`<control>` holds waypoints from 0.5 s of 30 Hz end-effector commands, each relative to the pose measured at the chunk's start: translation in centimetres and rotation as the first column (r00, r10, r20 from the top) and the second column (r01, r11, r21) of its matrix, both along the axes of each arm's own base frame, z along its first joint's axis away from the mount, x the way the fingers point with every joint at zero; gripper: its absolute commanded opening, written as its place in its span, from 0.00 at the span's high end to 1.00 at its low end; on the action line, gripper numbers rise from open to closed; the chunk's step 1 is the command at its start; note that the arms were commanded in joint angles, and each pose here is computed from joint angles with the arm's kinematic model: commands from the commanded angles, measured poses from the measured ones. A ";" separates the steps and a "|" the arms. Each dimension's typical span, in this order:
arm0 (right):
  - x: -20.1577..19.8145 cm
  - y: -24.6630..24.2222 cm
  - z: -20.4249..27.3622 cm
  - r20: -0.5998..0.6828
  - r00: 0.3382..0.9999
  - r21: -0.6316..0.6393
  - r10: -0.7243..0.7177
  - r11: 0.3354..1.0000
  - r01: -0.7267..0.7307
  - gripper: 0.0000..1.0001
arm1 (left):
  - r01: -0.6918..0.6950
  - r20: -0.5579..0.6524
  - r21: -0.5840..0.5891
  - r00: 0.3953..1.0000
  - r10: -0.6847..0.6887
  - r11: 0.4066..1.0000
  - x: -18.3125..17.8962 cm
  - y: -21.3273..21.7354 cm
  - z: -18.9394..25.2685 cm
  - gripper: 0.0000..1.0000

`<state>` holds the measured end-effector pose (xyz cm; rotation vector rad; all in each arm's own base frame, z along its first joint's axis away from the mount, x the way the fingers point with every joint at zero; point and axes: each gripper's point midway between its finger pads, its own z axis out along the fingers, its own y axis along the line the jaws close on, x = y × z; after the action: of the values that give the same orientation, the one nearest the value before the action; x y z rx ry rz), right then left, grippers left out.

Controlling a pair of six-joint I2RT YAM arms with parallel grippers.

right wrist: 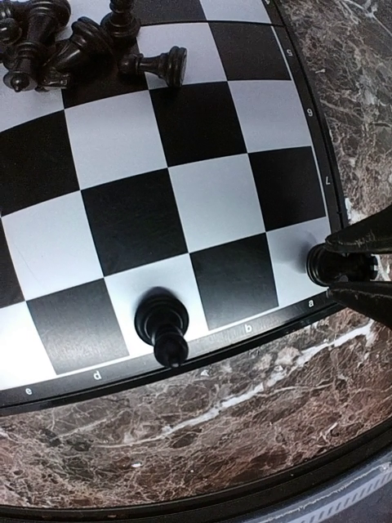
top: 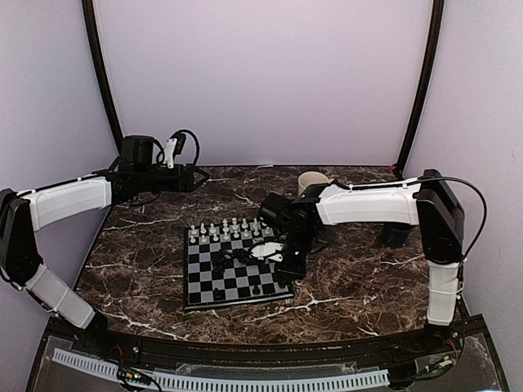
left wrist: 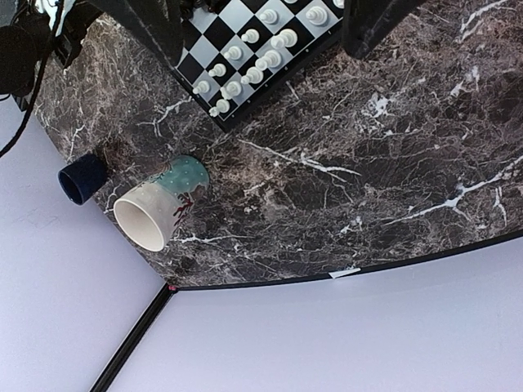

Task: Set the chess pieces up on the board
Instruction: Place the rook at a8.

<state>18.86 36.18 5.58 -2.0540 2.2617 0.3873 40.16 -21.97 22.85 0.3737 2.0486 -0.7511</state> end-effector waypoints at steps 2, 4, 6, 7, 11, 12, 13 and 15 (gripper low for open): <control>0.0 1.2 -0.1 -0.005 1.000 0.019 0.003 1.000 -0.003 0.89 | 0.021 0.021 -0.007 1.000 -0.021 1.000 -0.1 -0.3 1.3 0.31; -0.1 1.1 -0.3 -0.014 1.000 0.016 0.005 1.000 -0.005 0.89 | 0.023 0.021 -0.008 1.000 -0.023 1.000 -0.1 -0.3 1.4 0.31; -0.3 1.0 -0.5 -0.021 1.000 0.011 0.008 1.000 -0.008 0.88 | 0.023 0.019 -0.008 1.000 -0.023 1.000 -0.1 -0.3 1.3 0.31; -0.4 1.0 -0.6 -0.023 1.000 0.010 0.009 1.000 -0.008 0.87 | 0.022 0.019 -0.006 1.000 -0.022 1.000 -0.1 -0.3 1.3 0.31; -0.5 0.8 -1.0 -0.029 1.000 0.000 0.007 1.000 -0.007 0.85 | 0.021 0.012 -0.004 1.000 -0.021 1.000 0.0 -0.3 1.1 0.31; -0.5 0.7 -1.1 -0.030 1.000 -0.003 0.007 1.000 -0.008 0.83 | 0.023 0.010 -0.005 1.000 -0.023 1.000 -0.1 -0.3 1.1 0.31; -0.5 0.7 -1.1 -0.028 1.000 -0.005 0.007 1.000 -0.007 0.81 | 0.024 0.010 -0.006 1.000 -0.024 1.000 -0.1 -0.3 1.1 0.31; -0.4 0.7 -1.1 -0.020 1.000 -0.005 0.003 1.000 -0.003 0.74 | 0.025 0.009 -0.004 1.000 -0.024 1.000 -0.1 -0.4 1.0 0.31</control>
<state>18.85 36.43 4.84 -2.0585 2.2778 0.3975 40.07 -22.08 22.79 0.3787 2.0511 -0.7590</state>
